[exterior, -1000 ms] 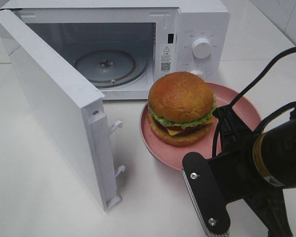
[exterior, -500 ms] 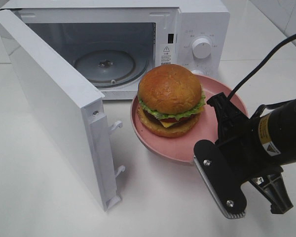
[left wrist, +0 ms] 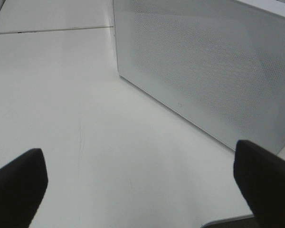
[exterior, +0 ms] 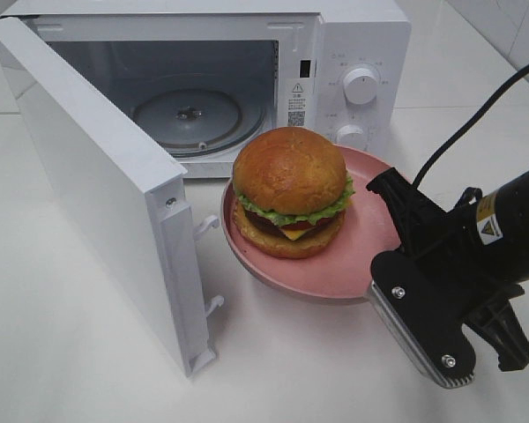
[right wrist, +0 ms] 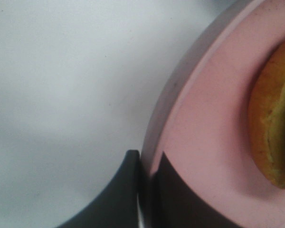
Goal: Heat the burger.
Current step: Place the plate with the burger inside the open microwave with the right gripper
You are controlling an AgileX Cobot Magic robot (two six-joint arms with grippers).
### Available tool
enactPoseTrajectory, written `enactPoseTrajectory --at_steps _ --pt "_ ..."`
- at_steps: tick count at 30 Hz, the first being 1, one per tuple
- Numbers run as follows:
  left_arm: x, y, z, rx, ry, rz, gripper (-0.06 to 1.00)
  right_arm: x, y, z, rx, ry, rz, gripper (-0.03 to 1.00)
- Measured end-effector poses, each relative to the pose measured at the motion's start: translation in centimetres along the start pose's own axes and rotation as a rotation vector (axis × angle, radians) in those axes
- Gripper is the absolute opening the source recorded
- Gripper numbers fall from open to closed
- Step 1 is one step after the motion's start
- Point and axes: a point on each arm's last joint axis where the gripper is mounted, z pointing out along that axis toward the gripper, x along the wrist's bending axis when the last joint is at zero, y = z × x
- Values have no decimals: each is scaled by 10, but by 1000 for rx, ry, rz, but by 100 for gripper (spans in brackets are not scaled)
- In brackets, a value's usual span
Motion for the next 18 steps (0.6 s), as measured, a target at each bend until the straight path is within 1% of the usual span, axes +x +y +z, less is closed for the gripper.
enactPoseTrajectory --at_steps 5,12,15,17,18 --pt "0 0 0 0 0 0 99 0 -6 0 -25 0 39 3" --pt "0 0 0 0 0 0 99 1 -7 6 -32 23 31 3" --pt "0 0 0 0 0 0 99 -4 -7 9 -34 38 29 3" --pt "0 0 0 0 0 0 99 -17 -7 12 -37 43 28 3" --pt "0 0 0 0 0 0 99 -17 -7 12 -37 43 28 3"
